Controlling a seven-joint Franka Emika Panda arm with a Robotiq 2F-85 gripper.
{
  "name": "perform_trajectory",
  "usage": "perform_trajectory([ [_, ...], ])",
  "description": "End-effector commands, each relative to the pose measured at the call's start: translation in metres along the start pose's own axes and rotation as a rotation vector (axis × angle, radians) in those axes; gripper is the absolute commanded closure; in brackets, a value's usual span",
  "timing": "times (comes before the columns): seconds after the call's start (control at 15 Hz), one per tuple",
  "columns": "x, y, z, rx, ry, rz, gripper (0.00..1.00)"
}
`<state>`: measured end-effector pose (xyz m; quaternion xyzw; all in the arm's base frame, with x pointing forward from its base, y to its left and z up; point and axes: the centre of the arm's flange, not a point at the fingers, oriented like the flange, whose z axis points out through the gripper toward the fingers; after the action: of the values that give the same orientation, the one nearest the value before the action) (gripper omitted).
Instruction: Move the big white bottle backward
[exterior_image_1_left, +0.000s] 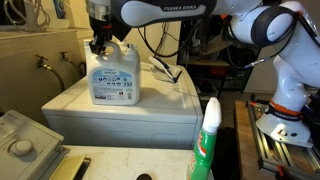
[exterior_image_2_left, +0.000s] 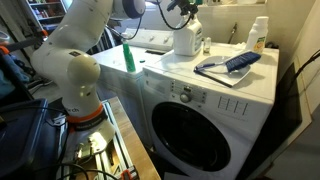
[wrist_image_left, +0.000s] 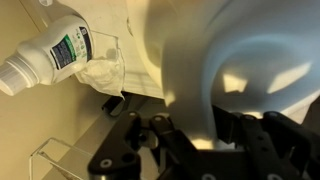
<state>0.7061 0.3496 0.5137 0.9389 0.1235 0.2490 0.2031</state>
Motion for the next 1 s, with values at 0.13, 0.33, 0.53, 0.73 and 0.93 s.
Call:
perform_trajectory([
  [0.13,0.002,0.001,0.001,0.013,0.0,0.003,0.96],
  [0.33,0.001,0.002,0.008,0.058,0.07,0.147,0.95],
  [0.53,0.011,0.0,0.004,0.088,0.094,0.26,0.93],
  [0.73,0.022,-0.007,-0.001,0.11,0.144,0.31,0.94],
  [0.93,0.031,-0.012,-0.005,0.126,0.179,0.34,0.94],
])
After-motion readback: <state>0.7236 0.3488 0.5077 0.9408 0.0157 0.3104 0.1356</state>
